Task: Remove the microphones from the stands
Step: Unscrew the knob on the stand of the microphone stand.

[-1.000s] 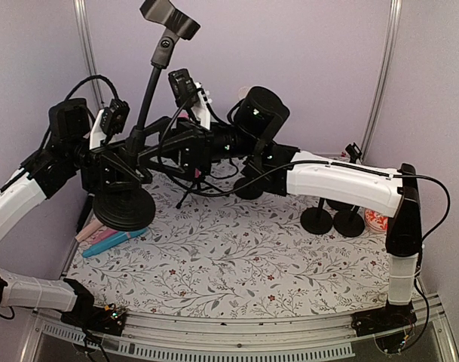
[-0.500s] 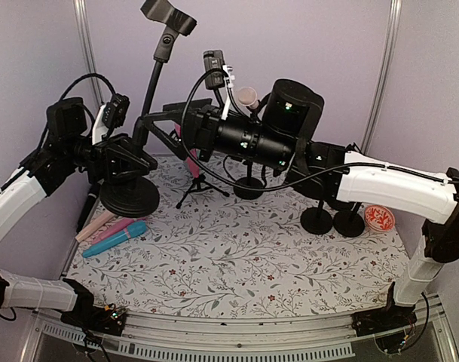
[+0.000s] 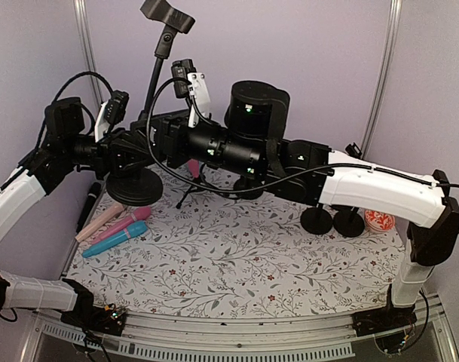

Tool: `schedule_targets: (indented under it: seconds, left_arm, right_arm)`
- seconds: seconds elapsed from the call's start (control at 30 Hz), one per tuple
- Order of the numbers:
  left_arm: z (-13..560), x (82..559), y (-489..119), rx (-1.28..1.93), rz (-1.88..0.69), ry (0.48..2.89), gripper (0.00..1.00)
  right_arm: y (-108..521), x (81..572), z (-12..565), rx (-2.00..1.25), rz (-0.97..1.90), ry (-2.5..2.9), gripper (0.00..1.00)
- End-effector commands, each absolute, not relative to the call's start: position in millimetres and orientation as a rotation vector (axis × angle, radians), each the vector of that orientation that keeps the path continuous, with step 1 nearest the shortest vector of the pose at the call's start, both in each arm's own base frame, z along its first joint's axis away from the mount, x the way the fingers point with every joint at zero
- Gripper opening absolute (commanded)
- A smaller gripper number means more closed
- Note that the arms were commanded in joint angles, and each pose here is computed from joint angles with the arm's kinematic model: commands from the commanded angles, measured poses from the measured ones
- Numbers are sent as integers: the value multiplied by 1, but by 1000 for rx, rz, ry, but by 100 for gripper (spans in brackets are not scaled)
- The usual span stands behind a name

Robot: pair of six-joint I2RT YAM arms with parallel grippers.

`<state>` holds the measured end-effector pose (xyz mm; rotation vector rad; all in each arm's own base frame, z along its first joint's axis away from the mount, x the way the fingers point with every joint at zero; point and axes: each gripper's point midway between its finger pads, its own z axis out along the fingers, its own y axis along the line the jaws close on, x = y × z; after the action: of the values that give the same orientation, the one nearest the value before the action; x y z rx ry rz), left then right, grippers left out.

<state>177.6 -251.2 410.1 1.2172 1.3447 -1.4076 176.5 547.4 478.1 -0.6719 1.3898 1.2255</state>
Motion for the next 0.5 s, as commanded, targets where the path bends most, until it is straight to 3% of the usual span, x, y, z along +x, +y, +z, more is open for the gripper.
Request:
schedule_targets:
  seconds: [0.0,0.13,0.33,0.47]
  left_arm:
    - [425,180,-248,1222,-1336,1285,0]
    - [425,180,-248,1223,-1339,1285,0]
    - [424,175,-247,1230,-1357,1284,0]
    - [421,171,-246,1236,-1376,1286,0]
  right_arm:
    - [549,190,472,-612,1170,1450,48]
    - [553,194,471,-601,1161,1458,39]
    - [555,193,484,-604,1225,1414,11]
    - [555,183,497,-655,1301,1344,0]
